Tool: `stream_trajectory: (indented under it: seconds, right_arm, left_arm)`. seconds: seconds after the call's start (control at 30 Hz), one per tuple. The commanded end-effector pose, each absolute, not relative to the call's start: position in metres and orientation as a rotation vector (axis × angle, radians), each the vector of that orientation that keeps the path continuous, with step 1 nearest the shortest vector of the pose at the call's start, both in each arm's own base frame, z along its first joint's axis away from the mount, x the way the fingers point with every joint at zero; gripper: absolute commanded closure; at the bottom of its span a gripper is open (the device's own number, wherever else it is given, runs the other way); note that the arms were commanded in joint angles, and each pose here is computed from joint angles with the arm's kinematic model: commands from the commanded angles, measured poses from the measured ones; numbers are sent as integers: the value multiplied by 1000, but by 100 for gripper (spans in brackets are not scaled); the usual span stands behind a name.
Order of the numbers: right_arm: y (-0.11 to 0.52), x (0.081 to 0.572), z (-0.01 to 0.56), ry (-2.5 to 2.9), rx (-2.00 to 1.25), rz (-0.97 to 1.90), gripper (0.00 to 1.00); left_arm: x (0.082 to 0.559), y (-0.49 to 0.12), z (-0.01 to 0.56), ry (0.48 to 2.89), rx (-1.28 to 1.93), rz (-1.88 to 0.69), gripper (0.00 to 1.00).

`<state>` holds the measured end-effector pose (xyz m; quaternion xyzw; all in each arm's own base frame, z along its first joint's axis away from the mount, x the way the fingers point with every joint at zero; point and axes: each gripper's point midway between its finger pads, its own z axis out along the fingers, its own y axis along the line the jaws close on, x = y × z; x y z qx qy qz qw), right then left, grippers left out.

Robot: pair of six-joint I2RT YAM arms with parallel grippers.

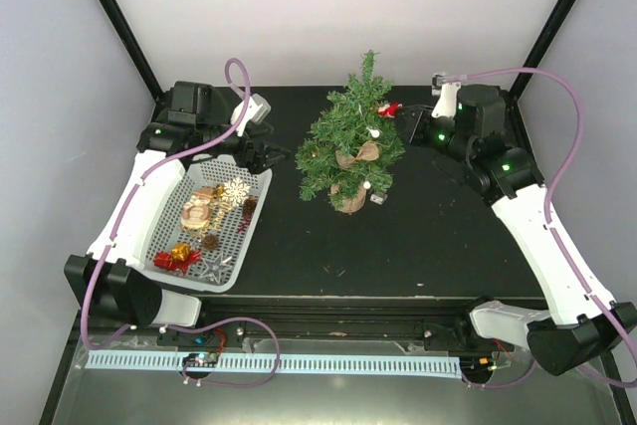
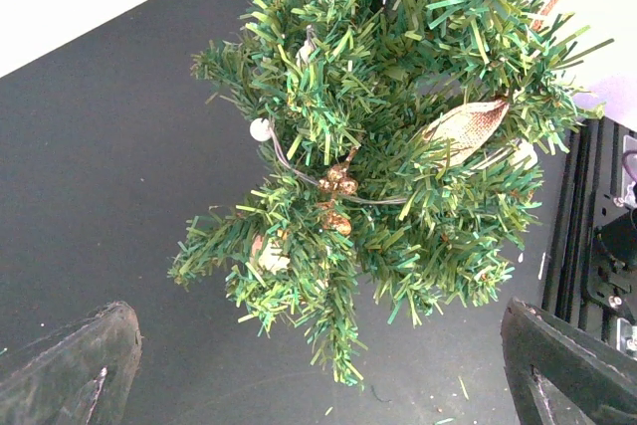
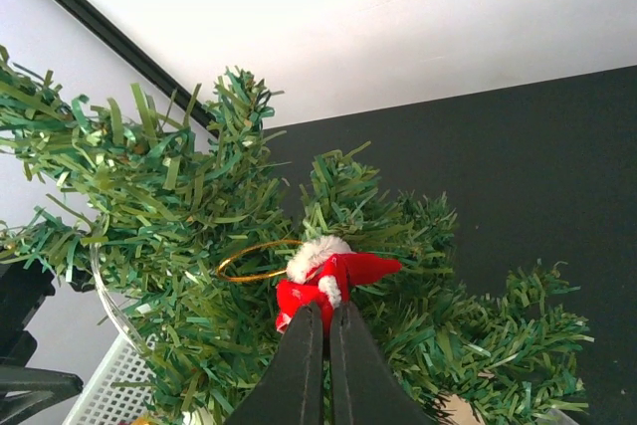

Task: Decorate the small christmas tree

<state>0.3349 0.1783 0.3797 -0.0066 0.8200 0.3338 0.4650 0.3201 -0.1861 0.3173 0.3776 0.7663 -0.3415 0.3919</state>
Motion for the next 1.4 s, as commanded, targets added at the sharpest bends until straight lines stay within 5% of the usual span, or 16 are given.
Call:
stream_trajectory:
  seconds: [0.0, 0.73, 1.0, 1.37]
  right_arm:
    - [188, 333, 376, 2010, -63, 855, 99]
    - [200, 324, 358, 2056, -118, 869, 96]
    - [194, 319, 367, 2034, -116, 843, 70]
    - [167, 302, 394, 1980, -81, 732, 48]
  left_arm:
    - [320, -188, 320, 1915, 962, -893, 1]
    - [320, -190, 314, 1923, 964, -926, 1]
    - [320, -189, 313, 1928, 963, -918, 1]
    - [323, -182, 313, 1949, 945, -849, 1]
